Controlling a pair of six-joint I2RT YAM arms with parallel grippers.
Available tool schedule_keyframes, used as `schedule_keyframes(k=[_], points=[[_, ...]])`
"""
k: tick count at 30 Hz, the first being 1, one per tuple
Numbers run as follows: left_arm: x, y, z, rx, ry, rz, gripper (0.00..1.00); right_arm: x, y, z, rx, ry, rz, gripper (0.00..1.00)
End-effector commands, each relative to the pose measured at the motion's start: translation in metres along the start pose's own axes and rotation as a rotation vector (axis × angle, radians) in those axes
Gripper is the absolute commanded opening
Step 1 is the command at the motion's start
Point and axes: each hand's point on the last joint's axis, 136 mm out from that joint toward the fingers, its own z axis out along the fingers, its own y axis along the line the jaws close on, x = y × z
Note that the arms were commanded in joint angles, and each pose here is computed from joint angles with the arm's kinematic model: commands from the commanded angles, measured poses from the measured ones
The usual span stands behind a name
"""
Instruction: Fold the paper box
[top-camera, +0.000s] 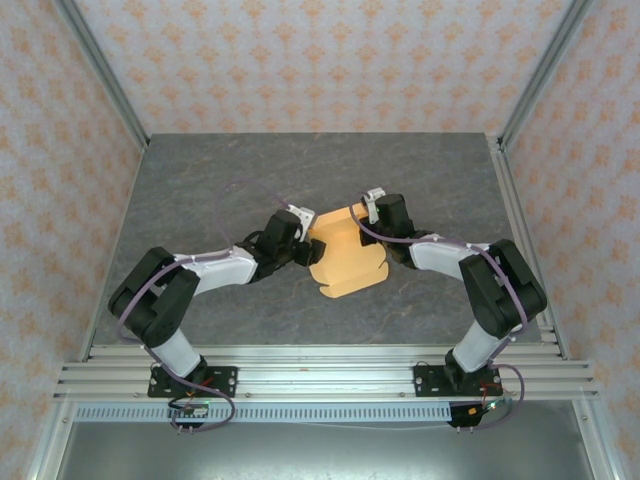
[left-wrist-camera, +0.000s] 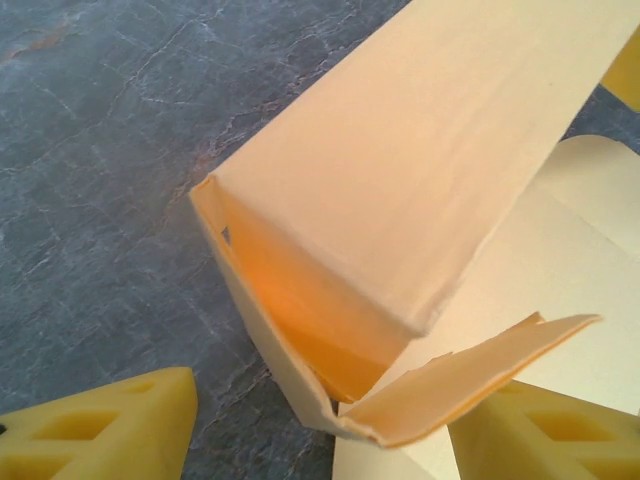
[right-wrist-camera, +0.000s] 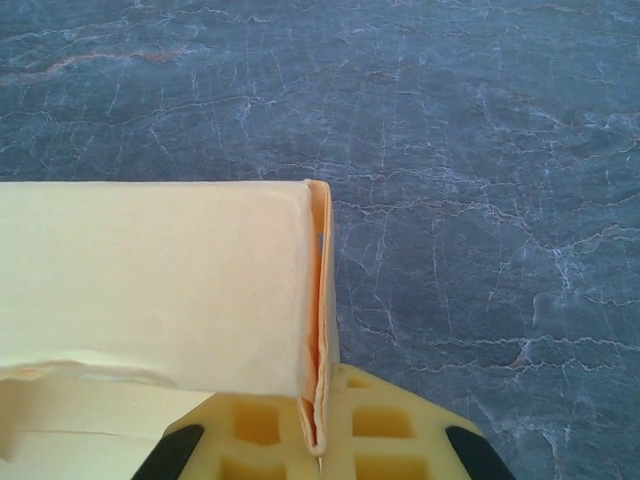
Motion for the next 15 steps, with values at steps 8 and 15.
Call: schedule_keyframes(k=[8,15], points=[[-0.02,0.014,0.012,-0.102,-0.064,-0.019,0.52,-0.001,0.006,-0.001,-0.02,0.003,-0.008,0.0],[-0.035,0.016,0.017,-0.156,-0.112,0.012,0.46,-0.003,0.012,-0.005,-0.051,-0.014,-0.009,0.0]])
